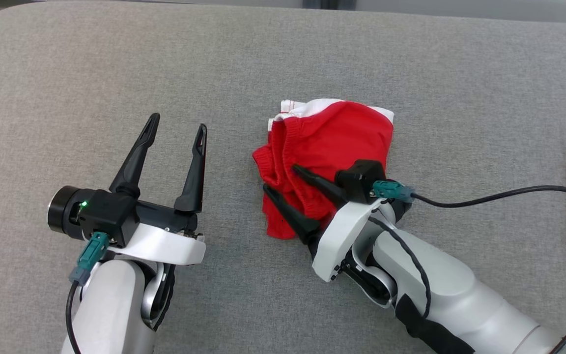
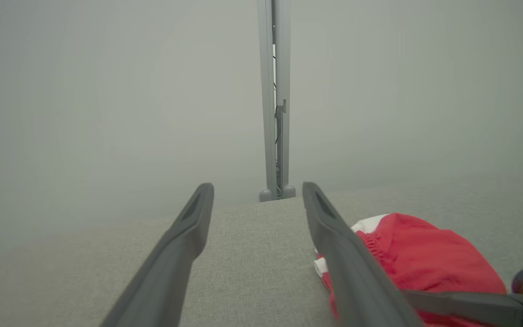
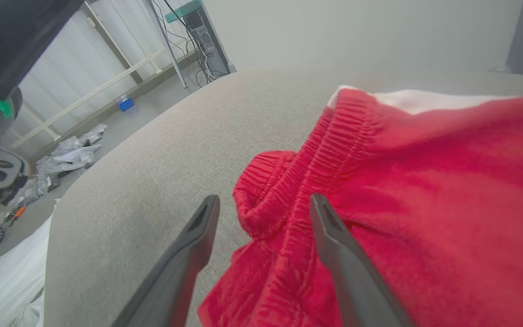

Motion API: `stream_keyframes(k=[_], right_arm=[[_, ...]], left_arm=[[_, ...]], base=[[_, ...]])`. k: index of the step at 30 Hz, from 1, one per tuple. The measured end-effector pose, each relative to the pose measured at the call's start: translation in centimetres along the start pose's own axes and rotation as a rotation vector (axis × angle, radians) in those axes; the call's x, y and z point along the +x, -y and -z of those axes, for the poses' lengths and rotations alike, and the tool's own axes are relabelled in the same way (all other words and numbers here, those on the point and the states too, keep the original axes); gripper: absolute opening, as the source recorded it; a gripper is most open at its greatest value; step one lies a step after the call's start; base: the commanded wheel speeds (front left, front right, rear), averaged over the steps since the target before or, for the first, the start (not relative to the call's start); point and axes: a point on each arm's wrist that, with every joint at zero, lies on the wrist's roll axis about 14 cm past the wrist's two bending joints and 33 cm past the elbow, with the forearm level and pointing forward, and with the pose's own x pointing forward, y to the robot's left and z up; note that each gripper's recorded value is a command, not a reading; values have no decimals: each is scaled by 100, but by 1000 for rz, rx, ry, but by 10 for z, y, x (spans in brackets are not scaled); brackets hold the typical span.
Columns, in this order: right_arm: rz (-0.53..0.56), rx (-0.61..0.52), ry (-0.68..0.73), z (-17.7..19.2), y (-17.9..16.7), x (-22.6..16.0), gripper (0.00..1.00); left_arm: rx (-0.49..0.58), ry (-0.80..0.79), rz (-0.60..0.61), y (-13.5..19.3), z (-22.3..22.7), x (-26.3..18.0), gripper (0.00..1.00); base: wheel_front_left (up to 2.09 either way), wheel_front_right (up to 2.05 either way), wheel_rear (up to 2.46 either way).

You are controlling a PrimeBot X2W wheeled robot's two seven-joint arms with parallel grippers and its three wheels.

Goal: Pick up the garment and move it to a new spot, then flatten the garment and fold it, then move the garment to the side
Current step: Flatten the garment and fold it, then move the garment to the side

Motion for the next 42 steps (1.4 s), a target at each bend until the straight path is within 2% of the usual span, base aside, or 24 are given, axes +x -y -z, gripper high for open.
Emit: stream_keyframes(k=[3, 10, 14, 19, 25, 32, 42], right_arm=[[18, -26, 52, -13, 6, -3, 100], [127, 32, 229, -54, 32, -27, 100], [277, 7, 375, -88, 76, -73, 100], [478, -63, 481, -103, 115, -140, 100], [661, -108, 516, -102, 135, -201, 100], [793, -163, 479, -94, 135, -248, 100], [825, -164, 474, -94, 126, -261, 100]], left_arm=[[1, 7, 2, 1, -2, 2, 100], [3, 12, -20, -5, -2, 3, 100], [8, 29, -28, -6, -7, 6, 100], [5, 27, -36, -5, -6, 5, 100], [-3, 39, -39, 0, -10, 1, 100], [-11, 15, -57, 0, -8, -11, 100], [-4, -1, -73, -3, -9, -20, 100]], base=[[0, 0, 0], [0, 0, 0], [0, 0, 0], [0, 0, 0], [0, 0, 0], [0, 0, 0], [0, 0, 0]])
